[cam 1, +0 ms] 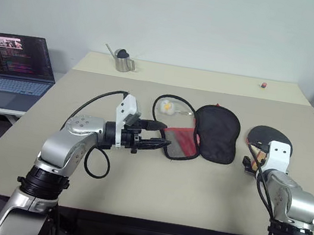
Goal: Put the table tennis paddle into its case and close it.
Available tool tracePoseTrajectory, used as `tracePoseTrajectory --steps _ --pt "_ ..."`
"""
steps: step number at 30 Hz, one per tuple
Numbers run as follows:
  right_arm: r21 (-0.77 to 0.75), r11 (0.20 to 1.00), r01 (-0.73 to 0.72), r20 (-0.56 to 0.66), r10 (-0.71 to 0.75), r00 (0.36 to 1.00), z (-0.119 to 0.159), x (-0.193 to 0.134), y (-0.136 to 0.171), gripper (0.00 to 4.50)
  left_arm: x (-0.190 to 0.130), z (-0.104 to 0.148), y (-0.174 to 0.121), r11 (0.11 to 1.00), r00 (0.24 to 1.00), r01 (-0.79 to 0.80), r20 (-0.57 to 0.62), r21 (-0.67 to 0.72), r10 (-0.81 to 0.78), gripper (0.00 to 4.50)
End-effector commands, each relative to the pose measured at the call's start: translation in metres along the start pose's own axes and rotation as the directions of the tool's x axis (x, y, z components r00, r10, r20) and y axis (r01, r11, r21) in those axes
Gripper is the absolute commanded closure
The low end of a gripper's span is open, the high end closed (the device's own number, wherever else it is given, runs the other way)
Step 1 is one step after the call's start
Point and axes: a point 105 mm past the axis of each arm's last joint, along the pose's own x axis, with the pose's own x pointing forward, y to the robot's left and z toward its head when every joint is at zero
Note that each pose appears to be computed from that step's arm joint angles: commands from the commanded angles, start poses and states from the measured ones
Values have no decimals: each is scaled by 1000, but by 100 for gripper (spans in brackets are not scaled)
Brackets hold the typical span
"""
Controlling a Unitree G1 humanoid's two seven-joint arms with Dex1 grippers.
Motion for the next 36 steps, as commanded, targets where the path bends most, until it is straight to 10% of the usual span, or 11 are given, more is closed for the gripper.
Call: tracePoseTrajectory --steps 1,16,28,36 --pt "-4 999 39 57 -39 998 11 4 -6 1 1 13 0 999 1000 8 27 47 -10 166" --pt "-11 997 75 32 -74 997 6 30 -11 1 -1 10 2 999 1000 -5 20 48 4 166" --pt "75 989 126 1 -127 992 2 34 -17 324 -3 9 2 999 1000 -14 15 50 13 166" --pt "98 983 158 103 -167 981 31 30 -25 331 -4 8 2 999 1000 -15 14 49 14 166"
